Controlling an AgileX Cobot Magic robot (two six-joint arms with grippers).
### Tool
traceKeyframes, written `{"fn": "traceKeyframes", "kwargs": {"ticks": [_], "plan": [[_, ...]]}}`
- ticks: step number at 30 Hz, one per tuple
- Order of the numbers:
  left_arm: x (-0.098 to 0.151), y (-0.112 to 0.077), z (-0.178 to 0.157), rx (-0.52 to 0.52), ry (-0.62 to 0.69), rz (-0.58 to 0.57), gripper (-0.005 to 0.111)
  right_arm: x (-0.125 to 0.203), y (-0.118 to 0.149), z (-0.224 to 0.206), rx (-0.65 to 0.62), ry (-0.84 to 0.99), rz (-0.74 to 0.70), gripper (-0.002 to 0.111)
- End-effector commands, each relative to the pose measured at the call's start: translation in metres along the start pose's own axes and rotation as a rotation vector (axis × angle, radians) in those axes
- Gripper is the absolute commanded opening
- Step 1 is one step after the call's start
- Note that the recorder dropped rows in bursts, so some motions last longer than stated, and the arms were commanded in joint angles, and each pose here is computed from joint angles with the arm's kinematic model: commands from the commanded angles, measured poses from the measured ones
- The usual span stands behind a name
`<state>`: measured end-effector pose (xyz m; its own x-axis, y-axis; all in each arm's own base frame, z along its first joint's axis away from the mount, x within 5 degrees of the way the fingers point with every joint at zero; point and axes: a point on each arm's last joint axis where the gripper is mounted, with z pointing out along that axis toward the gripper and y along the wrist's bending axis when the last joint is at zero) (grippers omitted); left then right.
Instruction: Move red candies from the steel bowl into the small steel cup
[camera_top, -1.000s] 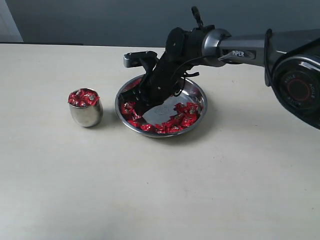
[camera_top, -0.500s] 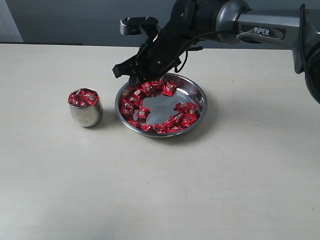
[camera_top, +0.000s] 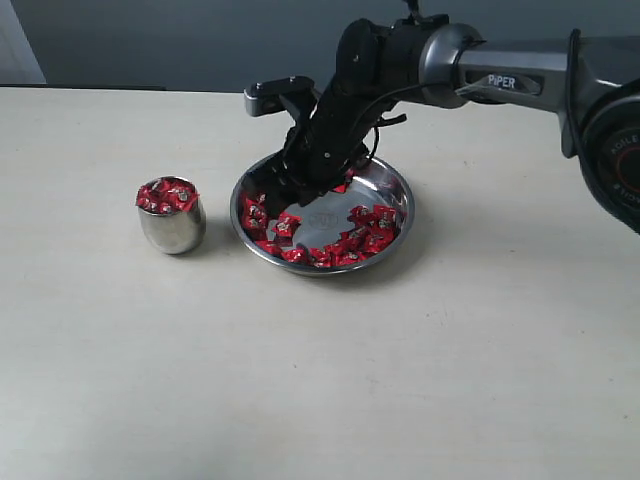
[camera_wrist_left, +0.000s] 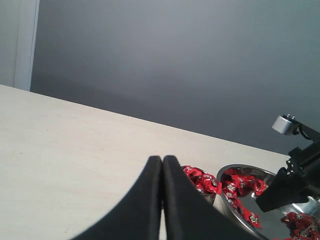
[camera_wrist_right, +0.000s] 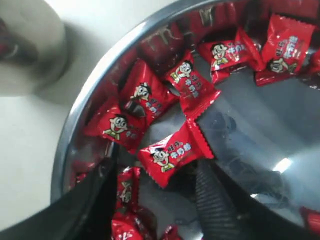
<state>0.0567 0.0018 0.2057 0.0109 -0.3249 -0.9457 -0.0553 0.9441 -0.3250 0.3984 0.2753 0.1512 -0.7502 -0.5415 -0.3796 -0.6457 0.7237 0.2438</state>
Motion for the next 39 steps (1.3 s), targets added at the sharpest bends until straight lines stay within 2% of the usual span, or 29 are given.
{"fn": "traceKeyframes", "kwargs": {"ticks": [1, 7, 12, 15, 31, 36, 37, 39], "plan": [[0.001, 0.0, 0.0, 0.0, -0.006, -0.009, 0.0, 0.001, -0.004, 0.008, 0.016, -0.012, -0.01, 0.036], [0.001, 0.0, 0.0, 0.0, -0.006, -0.009, 0.0, 0.007, -0.008, 0.022, 0.012, 0.021, 0.0, 0.036], [0.001, 0.0, 0.0, 0.0, -0.006, -0.009, 0.0, 0.007, -0.009, 0.025, 0.016, 0.02, 0.0, 0.051], [0.001, 0.0, 0.0, 0.0, -0.006, -0.009, 0.0, 0.006, -0.01, 0.026, 0.024, 0.002, 0.0, 0.047], [0.001, 0.0, 0.0, 0.0, -0.006, -0.009, 0.0, 0.012, -0.013, 0.038, 0.02, 0.035, 0.008, 0.047], [0.001, 0.0, 0.0, 0.0, -0.006, -0.009, 0.0, 0.011, -0.003, 0.042, 0.02, 0.034, -0.017, 0.047], [0.001, 0.0, 0.0, 0.0, -0.006, -0.009, 0.0, 0.011, -0.001, 0.042, 0.019, 0.034, -0.022, 0.046], [0.001, 0.0, 0.0, 0.0, -0.006, -0.009, 0.0, 0.011, -0.001, 0.042, 0.023, 0.036, -0.026, 0.034]]}}
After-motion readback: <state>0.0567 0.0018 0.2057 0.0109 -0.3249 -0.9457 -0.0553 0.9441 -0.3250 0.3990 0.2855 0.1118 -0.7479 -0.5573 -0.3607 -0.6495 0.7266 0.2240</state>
